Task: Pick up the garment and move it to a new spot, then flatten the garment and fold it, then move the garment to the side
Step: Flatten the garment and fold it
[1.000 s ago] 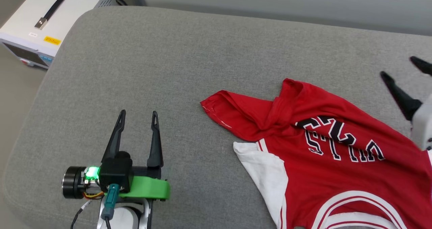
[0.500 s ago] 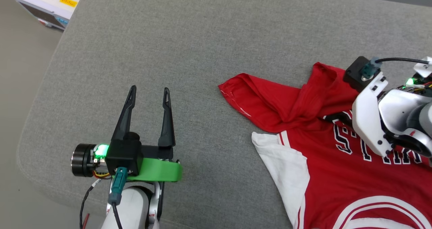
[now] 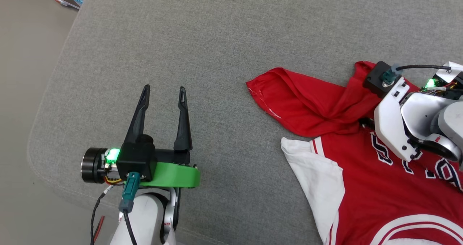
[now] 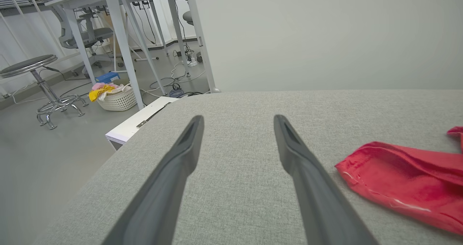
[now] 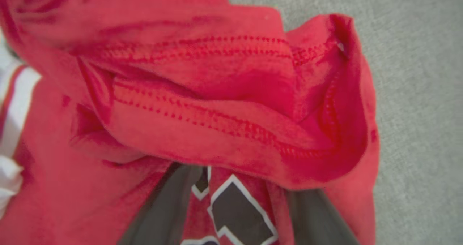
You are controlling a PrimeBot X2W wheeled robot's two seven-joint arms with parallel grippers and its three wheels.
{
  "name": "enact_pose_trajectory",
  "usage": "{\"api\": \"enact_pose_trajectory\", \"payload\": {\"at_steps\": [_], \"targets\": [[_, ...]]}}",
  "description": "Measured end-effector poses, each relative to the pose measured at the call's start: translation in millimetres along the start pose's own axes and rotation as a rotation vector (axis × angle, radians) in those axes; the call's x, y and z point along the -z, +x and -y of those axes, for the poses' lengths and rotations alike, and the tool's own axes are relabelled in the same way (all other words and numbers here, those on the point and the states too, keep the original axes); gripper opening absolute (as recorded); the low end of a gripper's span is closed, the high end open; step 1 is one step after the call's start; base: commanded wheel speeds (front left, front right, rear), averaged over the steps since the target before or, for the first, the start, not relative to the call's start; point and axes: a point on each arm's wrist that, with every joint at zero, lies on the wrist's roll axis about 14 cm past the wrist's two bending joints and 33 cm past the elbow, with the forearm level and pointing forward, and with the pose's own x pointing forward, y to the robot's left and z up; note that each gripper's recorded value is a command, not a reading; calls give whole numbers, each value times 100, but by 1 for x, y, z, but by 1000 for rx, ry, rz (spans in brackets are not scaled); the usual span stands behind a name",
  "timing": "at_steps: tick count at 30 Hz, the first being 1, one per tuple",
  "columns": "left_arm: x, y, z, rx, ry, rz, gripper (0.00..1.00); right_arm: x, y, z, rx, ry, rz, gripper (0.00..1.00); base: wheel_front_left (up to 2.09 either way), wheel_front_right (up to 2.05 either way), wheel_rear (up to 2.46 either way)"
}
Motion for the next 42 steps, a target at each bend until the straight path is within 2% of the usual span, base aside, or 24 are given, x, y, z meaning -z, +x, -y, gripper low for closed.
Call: {"api": "enact_pose_trajectory", "payload": {"at_steps": [8,11,15,17,20,24,27,28,29,30,35,42], "targets": [[-13,-3,-1,-1,-15,37,100,-48,-30,13,71,57,285,0,0,0,0],[-16,-5,5,14,-23,46,100,-60,-55,35,148,99,377,0,0,0,0],[-22,-4,12,36,-36,66,100,-57,-86,73,265,192,442,0,0,0,0],[-24,-4,14,45,-40,73,100,-49,-96,92,314,259,448,0,0,0,0],[-24,-4,17,54,-42,72,100,-15,-92,110,368,350,378,0,0,0,0],[-22,-5,18,58,-40,64,100,28,-65,104,363,452,257,0,0,0,0],[-20,-7,19,61,-41,57,100,38,-51,96,356,486,226,0,0,0,0],[-20,-8,19,62,-41,55,100,39,-51,96,360,492,228,25,0,0,0],[-19,-10,20,63,-42,52,100,38,-51,95,366,500,240,74,0,0,0],[-19,-11,20,64,-43,50,100,35,-52,94,371,503,259,100,0,0,0],[-22,-20,20,79,-36,56,100,18,-67,90,426,462,409,100,0,0,0],[-28,-31,17,103,-12,76,100,-8,-141,106,606,383,751,100,0,0,0]]}}
